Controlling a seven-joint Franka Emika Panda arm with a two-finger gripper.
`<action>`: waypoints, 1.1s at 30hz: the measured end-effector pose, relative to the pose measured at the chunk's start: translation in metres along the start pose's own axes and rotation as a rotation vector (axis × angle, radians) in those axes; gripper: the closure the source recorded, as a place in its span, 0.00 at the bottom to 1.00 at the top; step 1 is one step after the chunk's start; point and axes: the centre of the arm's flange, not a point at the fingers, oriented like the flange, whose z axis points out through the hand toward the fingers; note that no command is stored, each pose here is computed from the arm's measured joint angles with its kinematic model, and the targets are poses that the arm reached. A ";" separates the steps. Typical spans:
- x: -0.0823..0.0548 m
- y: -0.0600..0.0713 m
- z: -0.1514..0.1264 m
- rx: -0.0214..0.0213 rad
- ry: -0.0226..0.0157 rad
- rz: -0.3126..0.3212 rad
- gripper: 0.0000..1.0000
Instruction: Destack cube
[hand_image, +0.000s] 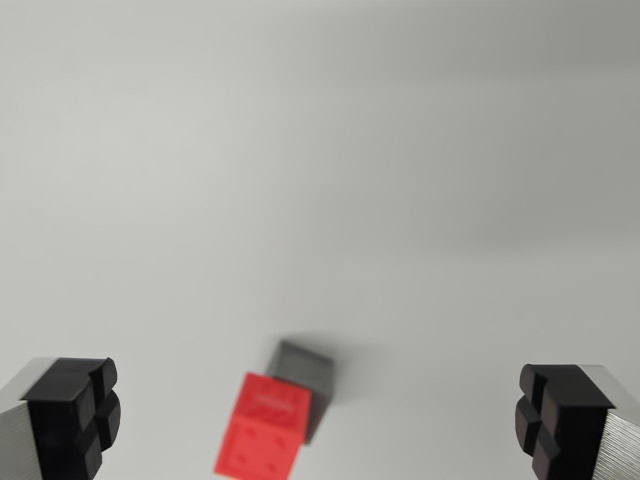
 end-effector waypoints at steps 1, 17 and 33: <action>-0.001 0.001 0.001 0.0005 0.0004 0.001 0.00; -0.022 0.016 0.014 0.0044 0.0026 0.041 0.00; -0.058 0.040 0.035 0.0098 0.0069 0.106 0.00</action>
